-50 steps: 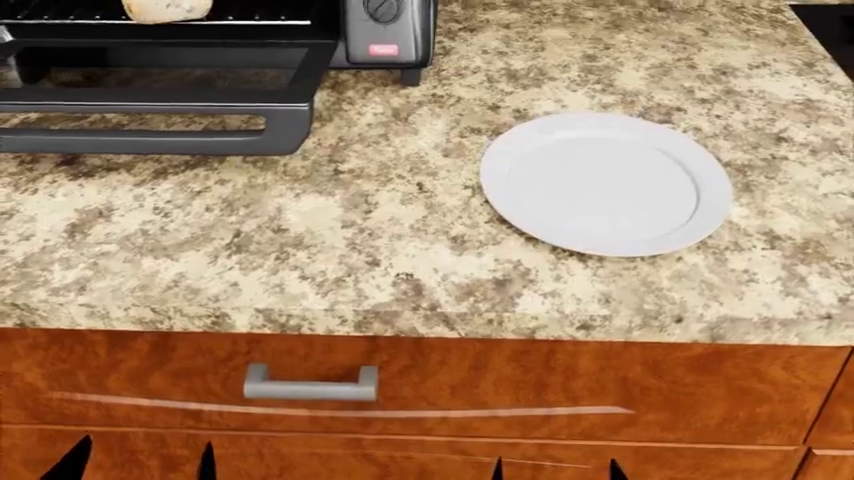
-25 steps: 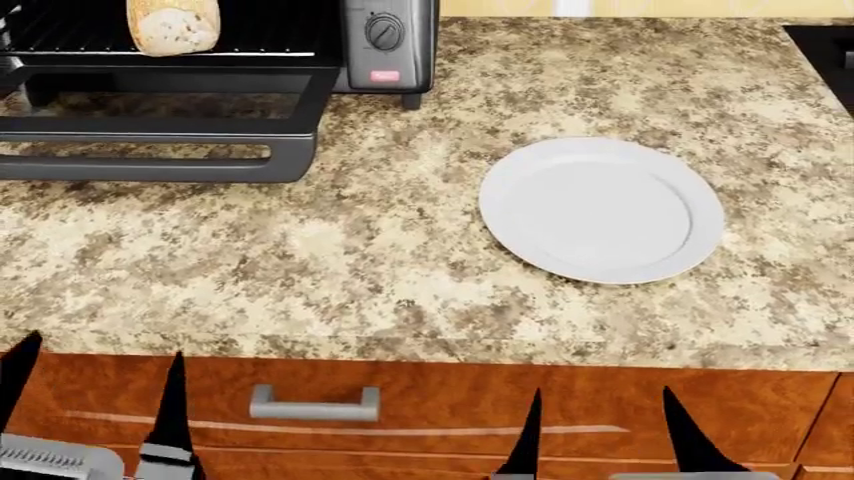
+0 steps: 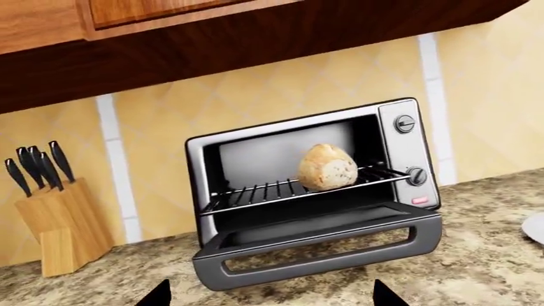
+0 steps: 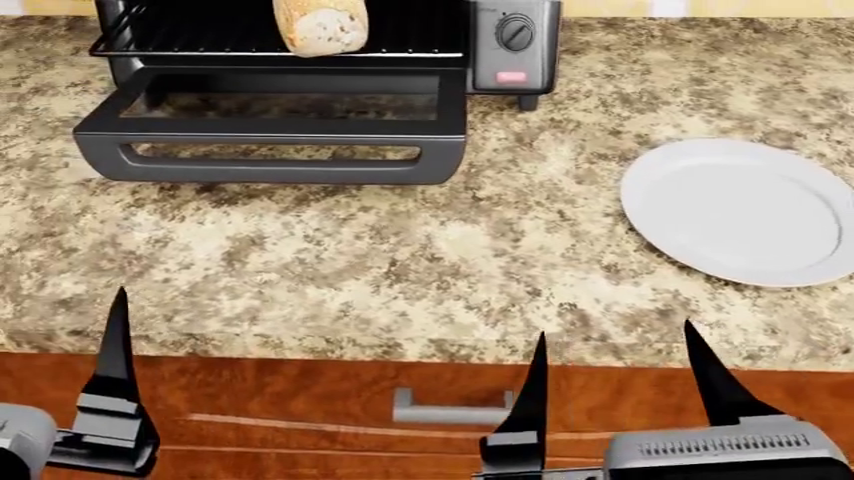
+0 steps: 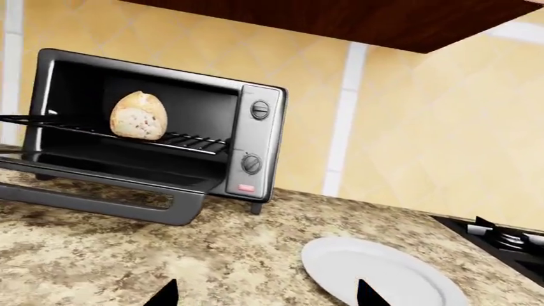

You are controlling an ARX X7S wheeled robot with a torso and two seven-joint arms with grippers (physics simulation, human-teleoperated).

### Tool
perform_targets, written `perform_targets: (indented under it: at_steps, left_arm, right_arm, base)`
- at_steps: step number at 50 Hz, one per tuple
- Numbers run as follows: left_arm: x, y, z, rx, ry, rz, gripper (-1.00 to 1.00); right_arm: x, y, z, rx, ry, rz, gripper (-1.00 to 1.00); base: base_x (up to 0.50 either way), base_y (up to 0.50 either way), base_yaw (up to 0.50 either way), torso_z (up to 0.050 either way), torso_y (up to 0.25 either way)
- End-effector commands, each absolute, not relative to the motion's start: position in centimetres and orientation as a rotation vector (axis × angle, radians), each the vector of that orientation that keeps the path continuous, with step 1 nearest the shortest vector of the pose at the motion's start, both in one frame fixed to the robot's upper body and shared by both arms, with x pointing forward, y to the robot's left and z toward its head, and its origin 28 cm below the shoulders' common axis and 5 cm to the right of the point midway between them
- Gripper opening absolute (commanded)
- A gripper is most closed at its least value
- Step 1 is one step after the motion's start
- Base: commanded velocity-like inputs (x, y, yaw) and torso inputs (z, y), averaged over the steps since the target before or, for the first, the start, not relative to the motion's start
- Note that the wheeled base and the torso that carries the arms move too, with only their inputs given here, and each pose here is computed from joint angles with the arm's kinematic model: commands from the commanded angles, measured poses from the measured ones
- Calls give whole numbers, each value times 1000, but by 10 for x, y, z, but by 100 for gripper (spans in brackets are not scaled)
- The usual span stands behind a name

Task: Pick the bread from the rack and place it on the plate on the counter.

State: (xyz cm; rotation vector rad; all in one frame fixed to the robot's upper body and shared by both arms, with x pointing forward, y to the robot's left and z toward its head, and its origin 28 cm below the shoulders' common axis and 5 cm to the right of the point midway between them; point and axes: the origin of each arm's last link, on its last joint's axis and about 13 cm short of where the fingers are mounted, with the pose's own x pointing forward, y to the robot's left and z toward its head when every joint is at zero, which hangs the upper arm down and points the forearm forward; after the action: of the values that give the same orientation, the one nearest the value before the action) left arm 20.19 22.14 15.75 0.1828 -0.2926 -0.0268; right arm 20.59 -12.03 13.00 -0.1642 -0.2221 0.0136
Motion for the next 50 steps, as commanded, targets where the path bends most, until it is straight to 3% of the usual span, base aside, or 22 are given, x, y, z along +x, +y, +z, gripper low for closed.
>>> perform_targets:
  at_steps: [1, 26, 50]
  left_arm:
    - [201, 225, 164, 197, -312, -5, 100]
    - [205, 238, 210, 262, -396, 17, 100]
    - [203, 236, 224, 285, -424, 31, 100]
  right_arm:
    - [206, -118, 140, -179, -246, 26, 100]
    - [210, -113, 210, -309, -403, 33, 100]
    - [210, -115, 212, -284, -424, 34, 100]
  base:
    - [0, 500, 0, 50, 35]
    - [4, 48, 0, 50, 35]
    - [471, 1, 0, 48, 34]
